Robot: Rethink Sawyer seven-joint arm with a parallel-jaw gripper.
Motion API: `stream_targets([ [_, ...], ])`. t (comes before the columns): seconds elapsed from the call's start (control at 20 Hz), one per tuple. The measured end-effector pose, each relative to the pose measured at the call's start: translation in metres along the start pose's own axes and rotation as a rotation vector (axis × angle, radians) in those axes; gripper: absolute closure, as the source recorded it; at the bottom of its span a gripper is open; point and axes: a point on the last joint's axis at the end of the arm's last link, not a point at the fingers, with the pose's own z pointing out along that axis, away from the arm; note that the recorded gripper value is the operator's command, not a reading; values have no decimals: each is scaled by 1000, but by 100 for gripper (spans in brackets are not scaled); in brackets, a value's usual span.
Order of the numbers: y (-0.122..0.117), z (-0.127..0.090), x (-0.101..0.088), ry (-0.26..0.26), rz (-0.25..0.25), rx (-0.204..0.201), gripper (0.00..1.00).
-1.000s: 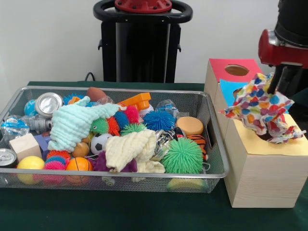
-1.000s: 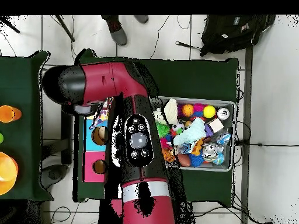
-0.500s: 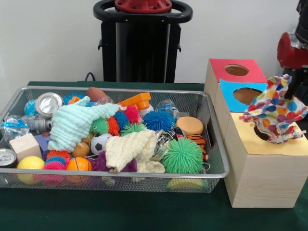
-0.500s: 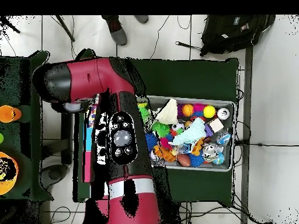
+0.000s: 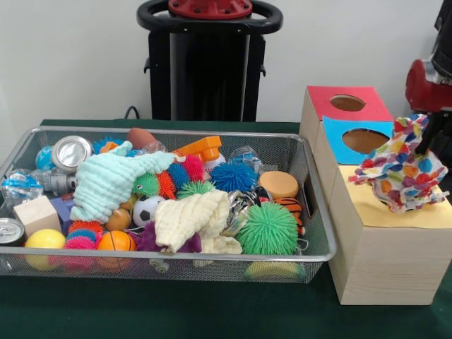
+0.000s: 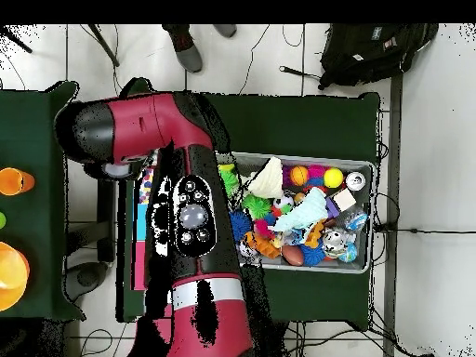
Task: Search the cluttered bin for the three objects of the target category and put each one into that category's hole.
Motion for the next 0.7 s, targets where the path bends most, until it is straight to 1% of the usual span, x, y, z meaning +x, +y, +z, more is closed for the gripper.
stream_targets([
  [0.1, -3, 1, -1, -1, 4, -1, 100],
  [0.45, -25, 8, -9, -30, 34, -11, 100],
  [0.65, -37, 16, -10, -36, 48, -13, 100],
  [0.7, -43, 22, -9, -37, 55, -14, 100],
])
